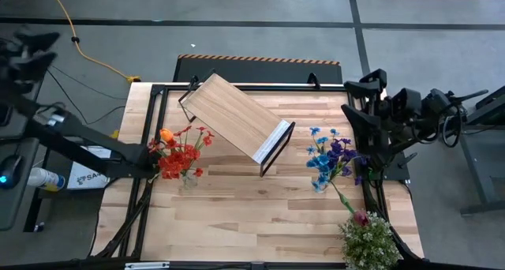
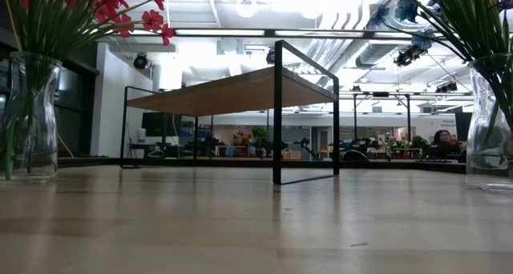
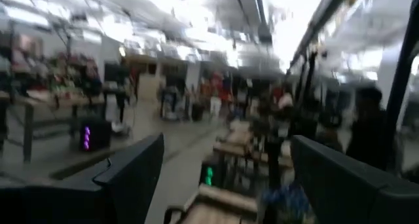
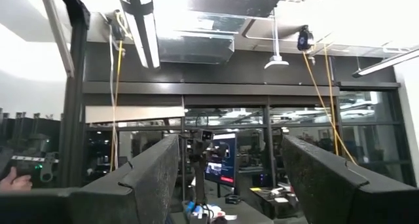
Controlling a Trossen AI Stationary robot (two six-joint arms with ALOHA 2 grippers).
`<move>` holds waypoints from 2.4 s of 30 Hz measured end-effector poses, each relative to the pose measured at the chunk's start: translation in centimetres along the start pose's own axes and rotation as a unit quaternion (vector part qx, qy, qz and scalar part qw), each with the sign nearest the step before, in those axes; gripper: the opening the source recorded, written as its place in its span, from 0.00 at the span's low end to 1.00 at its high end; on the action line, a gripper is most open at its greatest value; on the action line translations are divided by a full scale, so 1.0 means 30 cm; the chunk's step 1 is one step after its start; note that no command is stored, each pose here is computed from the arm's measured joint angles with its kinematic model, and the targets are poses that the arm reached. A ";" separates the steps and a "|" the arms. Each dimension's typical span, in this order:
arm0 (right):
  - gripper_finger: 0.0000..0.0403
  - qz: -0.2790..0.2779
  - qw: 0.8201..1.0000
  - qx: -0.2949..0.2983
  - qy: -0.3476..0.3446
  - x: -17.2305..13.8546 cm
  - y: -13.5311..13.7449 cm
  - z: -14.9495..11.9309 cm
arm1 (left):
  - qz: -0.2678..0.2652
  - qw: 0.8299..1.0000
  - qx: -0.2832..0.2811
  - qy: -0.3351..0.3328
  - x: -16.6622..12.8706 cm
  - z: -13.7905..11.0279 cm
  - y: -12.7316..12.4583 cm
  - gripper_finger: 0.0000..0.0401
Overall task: Pick and place flowers into a vace then onto a shelf
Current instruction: Put the left transparent vase on the shelf
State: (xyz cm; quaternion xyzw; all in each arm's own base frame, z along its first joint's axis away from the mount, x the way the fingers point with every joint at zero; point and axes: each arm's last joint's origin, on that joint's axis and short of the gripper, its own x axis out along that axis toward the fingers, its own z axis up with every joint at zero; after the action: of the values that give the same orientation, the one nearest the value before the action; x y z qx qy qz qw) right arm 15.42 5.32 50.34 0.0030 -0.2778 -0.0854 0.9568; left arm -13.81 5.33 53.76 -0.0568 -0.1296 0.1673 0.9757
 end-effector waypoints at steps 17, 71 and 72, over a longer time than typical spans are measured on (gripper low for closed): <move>0.65 0.000 1.000 -0.006 0.010 0.002 0.003 -0.009 | -0.013 0.987 0.015 0.156 0.107 -0.157 0.125 0.89; 0.65 -0.037 0.999 0.006 0.029 0.001 -0.003 -0.017 | 0.133 0.936 -0.024 0.325 0.019 -0.886 0.018 0.89; 0.65 -0.037 0.999 0.006 0.029 0.001 -0.003 -0.017 | 0.134 0.936 -0.026 0.325 0.019 -0.886 0.016 0.89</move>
State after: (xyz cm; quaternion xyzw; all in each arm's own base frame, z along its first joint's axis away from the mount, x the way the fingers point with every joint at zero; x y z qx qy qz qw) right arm 15.70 5.20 49.93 0.0210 -0.2503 -0.1186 0.9606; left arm -6.22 4.17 28.31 -0.1498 0.1993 0.2654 0.9313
